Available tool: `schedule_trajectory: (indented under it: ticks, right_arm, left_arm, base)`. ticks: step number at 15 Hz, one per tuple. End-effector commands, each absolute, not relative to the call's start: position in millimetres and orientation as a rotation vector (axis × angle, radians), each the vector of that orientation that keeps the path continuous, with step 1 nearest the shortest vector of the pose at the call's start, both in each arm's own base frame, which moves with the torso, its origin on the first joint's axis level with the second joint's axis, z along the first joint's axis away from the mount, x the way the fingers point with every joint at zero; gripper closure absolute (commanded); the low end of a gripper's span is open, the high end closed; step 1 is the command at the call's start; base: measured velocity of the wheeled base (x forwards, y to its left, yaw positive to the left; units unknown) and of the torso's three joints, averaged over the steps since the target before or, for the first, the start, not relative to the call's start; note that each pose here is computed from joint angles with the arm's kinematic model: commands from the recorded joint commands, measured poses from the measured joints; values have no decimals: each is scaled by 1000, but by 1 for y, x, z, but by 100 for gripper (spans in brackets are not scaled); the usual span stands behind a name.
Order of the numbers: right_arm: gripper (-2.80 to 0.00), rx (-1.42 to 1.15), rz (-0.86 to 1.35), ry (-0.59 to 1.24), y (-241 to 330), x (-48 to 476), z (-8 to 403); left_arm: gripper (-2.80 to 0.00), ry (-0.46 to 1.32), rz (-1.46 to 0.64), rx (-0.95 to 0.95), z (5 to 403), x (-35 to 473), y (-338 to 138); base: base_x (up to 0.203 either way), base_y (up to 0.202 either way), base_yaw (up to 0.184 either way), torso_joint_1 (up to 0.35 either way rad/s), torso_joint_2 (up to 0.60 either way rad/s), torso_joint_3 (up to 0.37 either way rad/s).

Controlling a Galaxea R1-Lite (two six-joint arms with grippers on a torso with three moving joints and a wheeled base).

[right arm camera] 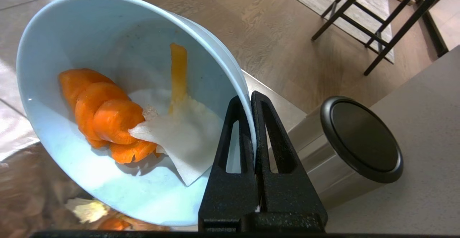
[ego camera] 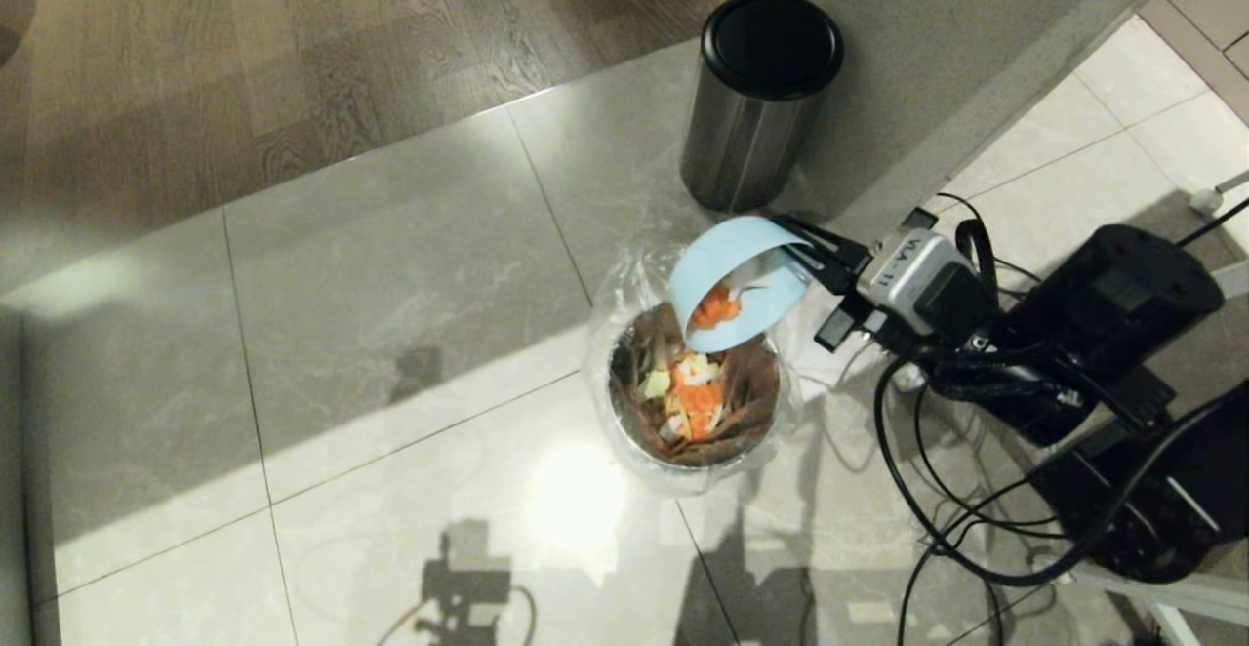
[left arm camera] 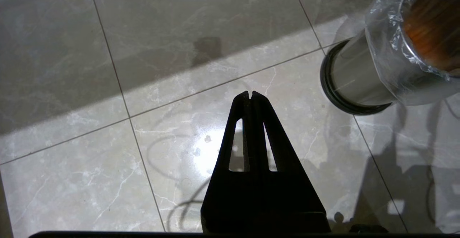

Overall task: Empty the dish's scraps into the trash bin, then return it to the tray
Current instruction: Pour the leftover food from the bowl into the trash can

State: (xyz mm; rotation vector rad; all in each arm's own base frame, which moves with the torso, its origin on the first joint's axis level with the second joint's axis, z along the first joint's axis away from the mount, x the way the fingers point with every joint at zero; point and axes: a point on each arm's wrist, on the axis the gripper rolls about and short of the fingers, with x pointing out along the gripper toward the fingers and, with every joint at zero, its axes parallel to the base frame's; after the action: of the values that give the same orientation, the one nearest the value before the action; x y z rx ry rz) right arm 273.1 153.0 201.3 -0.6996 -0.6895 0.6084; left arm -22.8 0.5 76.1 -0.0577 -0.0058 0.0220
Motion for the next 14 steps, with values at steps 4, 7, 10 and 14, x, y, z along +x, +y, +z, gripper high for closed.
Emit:
schedule_trajectory:
  ticks: [4,7,10,14]
  right_arm:
    - [0,-619,629,-815,149,295,225]
    - [0,-500,736,-797,157,309,223]
    - [0,-487,832,-818,163,316,221]
    - [0,-491,961,-860,166,317,223]
  left_arm:
    - [0,-5,23,-58,76,-23,1]
    - [0,-5,21,-58,76,-23,1]
    - [0,-5,21,-58,76,-23,1]
    - [0,-5,23,-58,76,-23,1]
  base:
    - [0,0,0,0,0,0]
    - [0,0,0,0,0,0]
    - [0,0,0,0,0,0]
    - [0,0,0,0,0,0]
